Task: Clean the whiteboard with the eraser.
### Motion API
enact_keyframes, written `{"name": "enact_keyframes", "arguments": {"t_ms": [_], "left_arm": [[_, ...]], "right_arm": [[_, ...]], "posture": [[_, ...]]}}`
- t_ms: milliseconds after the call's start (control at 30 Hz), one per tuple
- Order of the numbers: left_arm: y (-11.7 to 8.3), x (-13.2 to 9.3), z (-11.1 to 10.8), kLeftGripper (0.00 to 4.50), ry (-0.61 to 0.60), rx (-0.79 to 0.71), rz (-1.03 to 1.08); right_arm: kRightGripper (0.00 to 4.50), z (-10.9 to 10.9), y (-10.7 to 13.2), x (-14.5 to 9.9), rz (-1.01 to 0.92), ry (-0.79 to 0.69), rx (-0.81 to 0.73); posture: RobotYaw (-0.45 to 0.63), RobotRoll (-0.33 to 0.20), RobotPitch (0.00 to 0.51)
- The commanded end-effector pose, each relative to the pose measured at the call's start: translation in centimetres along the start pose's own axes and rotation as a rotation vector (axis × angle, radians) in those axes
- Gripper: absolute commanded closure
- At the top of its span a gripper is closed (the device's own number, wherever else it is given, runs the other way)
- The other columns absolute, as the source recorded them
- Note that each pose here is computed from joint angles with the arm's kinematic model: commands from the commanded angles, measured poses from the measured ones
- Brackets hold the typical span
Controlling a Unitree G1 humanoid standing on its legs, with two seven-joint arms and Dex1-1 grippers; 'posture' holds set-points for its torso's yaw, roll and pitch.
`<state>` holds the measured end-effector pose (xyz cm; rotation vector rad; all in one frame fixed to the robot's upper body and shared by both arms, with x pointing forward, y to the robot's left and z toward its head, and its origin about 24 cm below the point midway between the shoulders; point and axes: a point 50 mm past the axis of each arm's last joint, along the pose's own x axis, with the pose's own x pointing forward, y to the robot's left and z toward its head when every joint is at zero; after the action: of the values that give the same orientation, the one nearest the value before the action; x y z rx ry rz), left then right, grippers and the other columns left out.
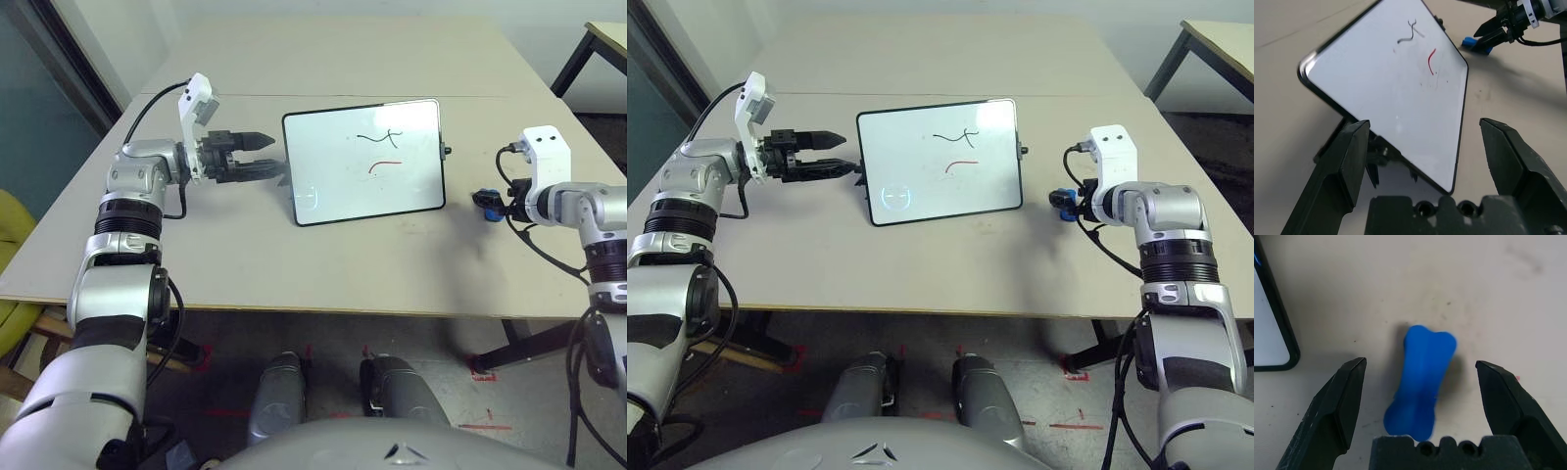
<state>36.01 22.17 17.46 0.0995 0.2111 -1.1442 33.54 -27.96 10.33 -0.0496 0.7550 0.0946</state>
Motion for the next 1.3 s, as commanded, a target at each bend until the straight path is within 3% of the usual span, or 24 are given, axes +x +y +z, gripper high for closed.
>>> {"name": "enact_keyframes", "arguments": {"t_ms": [33,167,400,467,633,867,1067,1300], "left_arm": [[0.0,-0.6,0.3,0.0,-0.009,0.019,0.031],[0.0,-0.7,0.2,0.0,-0.011,0.02,0.041],[-0.1,-0.7,0.2,0.0,-0.008,0.02,0.04],[-0.1,-0.8,0.2,0.0,-0.008,0.02,0.04],[-0.1,-0.5,0.3,0.0,-0.003,0.023,0.029],[-0.1,-0.2,0.3,0.0,-0.005,0.023,0.021],[-0.2,-0.1,0.5,0.0,-0.006,0.026,0.012],[-0.3,0.0,0.6,0.0,0.002,0.039,0.0]], "right_arm": [[0.01,-0.2,-0.2,0.4,0.0,0.012,-0.009],[0.95,-0.4,-0.2,0.6,0.001,0.013,-0.007],[3.59,0.7,-0.3,-0.1,0.01,-0.045,-0.038],[4.14,1.3,-0.1,-0.6,0.018,-0.069,-0.068],[4.21,3.4,1.5,-2.6,0.062,-0.161,-0.157],[4.22,5.1,5.5,-4.2,0.159,-0.254,-0.222],[4.23,5.4,8.9,-3.6,0.193,-0.304,-0.28],[4.23,5.3,11.1,-2.2,0.176,-0.308,-0.364]], "posture": [[0.13,0.0,0.065],[0.14,0.0,0.062],[0.13,0.0,0.064],[0.13,0.0,0.065],[0.12,0.0,0.067],[0.11,0.0,0.067],[0.11,0.0,0.066],[0.12,0.0,0.064]]}}
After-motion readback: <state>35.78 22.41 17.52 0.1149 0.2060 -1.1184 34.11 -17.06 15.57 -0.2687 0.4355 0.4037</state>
